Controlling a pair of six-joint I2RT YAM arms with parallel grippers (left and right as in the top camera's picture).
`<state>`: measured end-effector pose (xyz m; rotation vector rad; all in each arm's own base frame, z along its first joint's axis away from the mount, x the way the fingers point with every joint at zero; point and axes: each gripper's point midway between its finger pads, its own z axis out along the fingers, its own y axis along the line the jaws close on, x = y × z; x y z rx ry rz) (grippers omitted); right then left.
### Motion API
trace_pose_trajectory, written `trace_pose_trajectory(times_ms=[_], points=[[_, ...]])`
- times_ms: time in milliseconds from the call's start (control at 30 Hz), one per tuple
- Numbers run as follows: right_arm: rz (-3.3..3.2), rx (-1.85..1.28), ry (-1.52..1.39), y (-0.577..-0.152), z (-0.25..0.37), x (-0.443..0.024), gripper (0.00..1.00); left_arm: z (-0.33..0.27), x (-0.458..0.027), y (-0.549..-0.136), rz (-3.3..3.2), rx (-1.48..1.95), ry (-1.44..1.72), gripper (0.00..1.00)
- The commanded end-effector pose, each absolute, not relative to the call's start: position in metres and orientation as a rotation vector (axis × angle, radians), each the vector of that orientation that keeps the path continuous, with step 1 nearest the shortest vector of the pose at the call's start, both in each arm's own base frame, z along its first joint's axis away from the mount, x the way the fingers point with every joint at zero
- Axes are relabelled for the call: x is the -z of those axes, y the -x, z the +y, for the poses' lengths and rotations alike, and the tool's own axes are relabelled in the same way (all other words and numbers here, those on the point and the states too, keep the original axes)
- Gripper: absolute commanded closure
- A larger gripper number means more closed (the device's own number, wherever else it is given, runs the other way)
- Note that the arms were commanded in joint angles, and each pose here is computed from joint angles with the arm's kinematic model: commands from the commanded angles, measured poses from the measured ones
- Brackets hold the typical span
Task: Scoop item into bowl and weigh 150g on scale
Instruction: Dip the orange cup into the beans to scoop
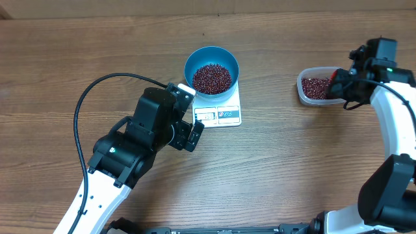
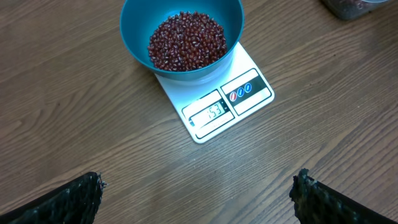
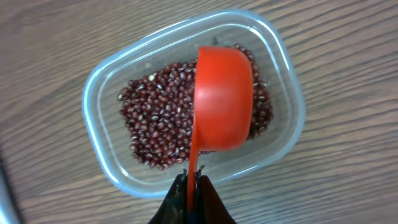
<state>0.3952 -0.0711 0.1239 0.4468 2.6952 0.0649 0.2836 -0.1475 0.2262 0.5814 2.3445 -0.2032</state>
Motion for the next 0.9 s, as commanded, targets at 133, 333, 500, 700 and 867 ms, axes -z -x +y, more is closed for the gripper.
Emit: trace_pose_trajectory(times_ms=[133,333,500,700,867], points=[[2.605,0.243,-0.39,-0.404,-0.071,-0.151,0.96,-0.148,-0.235,-0.284,2.317,0.216,-0.593,0.0],[2.591,0.284,-0.364,-0.407,-0.066,-0.153,0.96,-0.148,-0.235,-0.284,2.318,0.216,-0.593,0.01],[2.584,0.258,-0.359,-0.41,-0.063,-0.154,0.96,-0.148,-0.235,-0.284,2.317,0.216,-0.593,0.0],[2.573,0.256,-0.364,-0.407,-0.063,-0.161,0.96,-0.148,-0.235,-0.284,2.317,0.216,-0.593,0.0],[2.544,0.187,-0.347,-0.407,-0.055,-0.174,0.96,-0.148,-0.235,-0.284,2.318,0.216,-0.593,0.0]])
